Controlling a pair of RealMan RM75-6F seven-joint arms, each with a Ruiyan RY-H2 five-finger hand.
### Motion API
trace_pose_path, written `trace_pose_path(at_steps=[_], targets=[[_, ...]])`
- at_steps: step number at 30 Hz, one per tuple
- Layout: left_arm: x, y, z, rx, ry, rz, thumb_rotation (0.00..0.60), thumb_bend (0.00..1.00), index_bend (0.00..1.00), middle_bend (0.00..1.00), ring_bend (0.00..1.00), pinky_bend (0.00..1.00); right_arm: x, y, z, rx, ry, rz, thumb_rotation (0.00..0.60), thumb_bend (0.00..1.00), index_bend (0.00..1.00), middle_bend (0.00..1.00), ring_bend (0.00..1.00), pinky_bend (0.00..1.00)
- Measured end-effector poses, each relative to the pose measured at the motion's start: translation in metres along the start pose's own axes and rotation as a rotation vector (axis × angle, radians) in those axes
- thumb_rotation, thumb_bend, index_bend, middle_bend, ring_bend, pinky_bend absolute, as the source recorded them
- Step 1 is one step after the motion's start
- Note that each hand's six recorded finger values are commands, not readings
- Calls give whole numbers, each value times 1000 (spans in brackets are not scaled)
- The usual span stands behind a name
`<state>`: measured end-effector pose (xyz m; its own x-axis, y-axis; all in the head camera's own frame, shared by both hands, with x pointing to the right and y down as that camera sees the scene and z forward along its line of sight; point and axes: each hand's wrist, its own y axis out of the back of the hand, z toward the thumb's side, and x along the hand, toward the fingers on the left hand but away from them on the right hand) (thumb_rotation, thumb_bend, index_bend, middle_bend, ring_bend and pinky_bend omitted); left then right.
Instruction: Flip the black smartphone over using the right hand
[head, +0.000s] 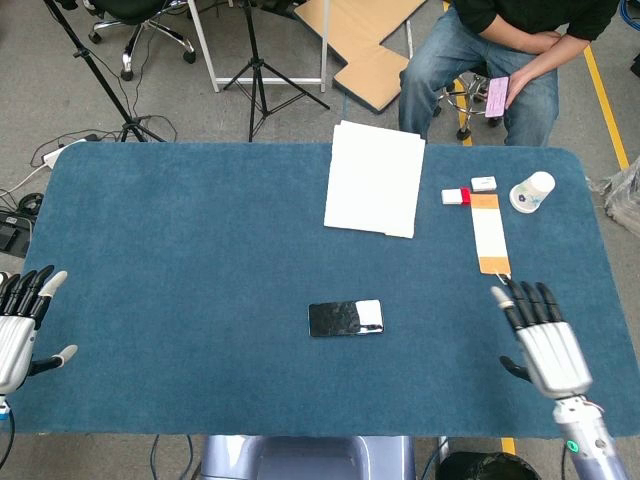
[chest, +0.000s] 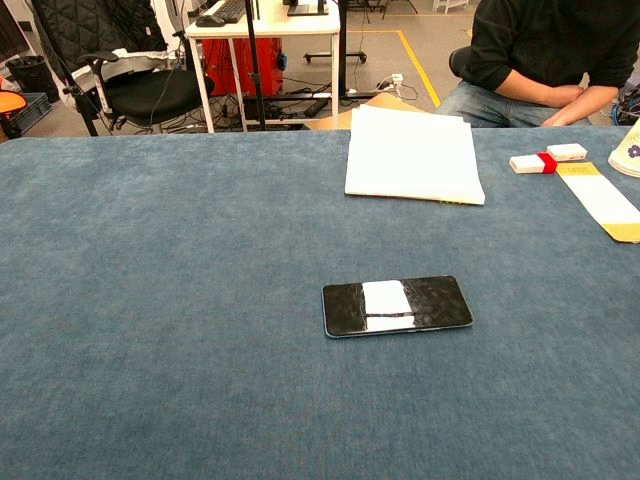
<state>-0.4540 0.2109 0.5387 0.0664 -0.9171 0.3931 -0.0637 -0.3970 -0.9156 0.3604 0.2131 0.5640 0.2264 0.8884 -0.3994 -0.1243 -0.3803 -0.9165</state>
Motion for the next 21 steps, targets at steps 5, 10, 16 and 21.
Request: trace_pose_path(at_steps=[5,10,16,21], targets=[[4,-3,-5,8,26,-5,600,0,0,0,0,0,-44,-11,54,100,177,73,600,0,0,0,0,0],[10,-4,-18,9,78,-8,600,0,0,0,0,0,-84,-22,116,160,319,142,600,0,0,0,0,0],[13,-5,-27,-7,104,-21,600,0,0,0,0,0,-116,-37,183,218,438,202,600,0,25,7,0,0],[12,-7,-28,-13,97,-40,600,0,0,0,0,0,-130,-43,227,287,510,209,600,0,43,48,0,0]])
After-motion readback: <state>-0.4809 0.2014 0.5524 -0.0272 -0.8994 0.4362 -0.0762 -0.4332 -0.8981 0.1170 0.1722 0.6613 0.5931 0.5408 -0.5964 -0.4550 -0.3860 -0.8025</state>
